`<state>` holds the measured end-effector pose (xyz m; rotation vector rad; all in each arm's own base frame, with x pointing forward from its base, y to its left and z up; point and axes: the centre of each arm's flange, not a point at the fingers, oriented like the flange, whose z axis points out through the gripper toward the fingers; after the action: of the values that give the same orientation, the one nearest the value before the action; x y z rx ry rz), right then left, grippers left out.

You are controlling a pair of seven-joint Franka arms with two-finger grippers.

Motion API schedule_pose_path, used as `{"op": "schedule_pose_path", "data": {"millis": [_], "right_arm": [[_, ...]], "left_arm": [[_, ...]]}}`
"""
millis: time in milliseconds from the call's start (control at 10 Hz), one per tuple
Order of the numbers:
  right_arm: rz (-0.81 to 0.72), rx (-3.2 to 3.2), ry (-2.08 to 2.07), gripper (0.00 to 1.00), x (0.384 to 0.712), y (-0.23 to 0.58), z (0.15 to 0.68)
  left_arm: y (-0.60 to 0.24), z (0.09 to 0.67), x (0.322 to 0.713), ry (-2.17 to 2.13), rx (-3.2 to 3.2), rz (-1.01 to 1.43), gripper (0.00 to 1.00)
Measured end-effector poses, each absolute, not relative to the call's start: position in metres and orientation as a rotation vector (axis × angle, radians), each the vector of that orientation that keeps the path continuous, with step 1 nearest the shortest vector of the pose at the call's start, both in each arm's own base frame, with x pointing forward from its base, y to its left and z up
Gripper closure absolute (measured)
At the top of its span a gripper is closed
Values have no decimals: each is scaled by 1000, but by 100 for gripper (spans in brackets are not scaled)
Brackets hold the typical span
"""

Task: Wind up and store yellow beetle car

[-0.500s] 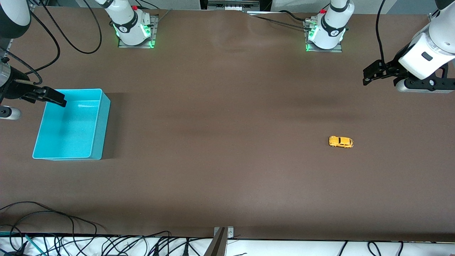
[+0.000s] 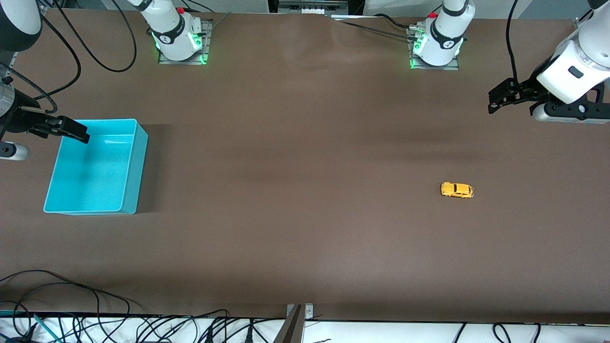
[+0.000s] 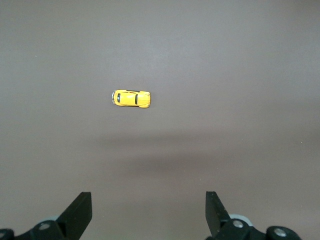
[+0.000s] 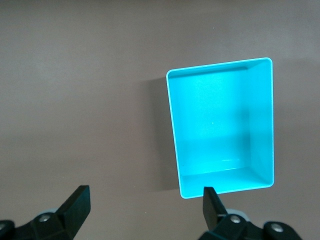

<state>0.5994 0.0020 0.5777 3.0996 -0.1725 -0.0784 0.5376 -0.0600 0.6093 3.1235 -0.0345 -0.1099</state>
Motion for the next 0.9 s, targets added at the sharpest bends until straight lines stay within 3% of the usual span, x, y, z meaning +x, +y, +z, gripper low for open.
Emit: {"op": "schedule_pose_path", "data": {"millis": [900], "right_arm": [[-117,3097,-174,0,596,1,576]], "left_arm": [[-60,601,541,-34,3123,-142,0]]}}
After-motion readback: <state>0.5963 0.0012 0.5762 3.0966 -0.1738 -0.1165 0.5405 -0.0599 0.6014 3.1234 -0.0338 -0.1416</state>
